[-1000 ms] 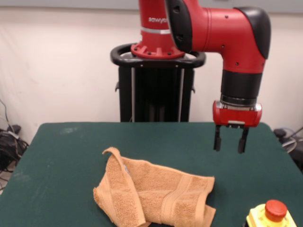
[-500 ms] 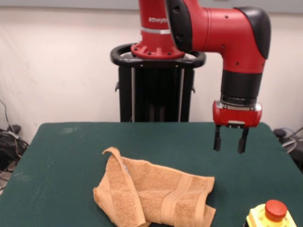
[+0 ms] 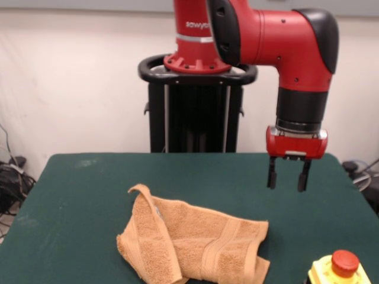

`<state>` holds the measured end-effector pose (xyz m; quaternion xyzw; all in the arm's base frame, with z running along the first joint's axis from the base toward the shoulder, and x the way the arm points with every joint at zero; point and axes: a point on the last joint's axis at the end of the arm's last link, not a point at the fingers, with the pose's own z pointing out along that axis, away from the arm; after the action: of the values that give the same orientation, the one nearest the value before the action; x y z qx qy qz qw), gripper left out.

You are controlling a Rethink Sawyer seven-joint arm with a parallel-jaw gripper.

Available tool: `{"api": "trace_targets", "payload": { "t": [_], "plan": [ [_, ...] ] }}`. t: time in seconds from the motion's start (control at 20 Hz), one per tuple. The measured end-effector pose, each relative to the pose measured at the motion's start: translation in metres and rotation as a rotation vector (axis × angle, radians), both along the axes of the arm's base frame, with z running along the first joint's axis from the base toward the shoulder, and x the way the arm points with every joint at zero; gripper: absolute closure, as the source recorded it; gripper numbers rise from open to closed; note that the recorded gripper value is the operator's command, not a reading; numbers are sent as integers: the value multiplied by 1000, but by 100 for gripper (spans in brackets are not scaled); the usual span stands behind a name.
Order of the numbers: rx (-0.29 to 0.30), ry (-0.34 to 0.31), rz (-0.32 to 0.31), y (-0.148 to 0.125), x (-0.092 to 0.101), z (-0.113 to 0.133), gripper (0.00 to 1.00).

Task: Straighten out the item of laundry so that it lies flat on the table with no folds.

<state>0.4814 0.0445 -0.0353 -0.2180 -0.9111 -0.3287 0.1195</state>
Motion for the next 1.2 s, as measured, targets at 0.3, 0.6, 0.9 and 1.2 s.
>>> {"api": "trace_targets", "payload": {
  "t": [0.3,0.6,0.9,1.2],
  "plan": [
    [1,-35,38,5,-2,-1,0],
    [36,-113,71,14,6,10,0],
    [94,-179,50,14,20,23,0],
    [130,-249,25,8,39,42,0]
  ]
}}
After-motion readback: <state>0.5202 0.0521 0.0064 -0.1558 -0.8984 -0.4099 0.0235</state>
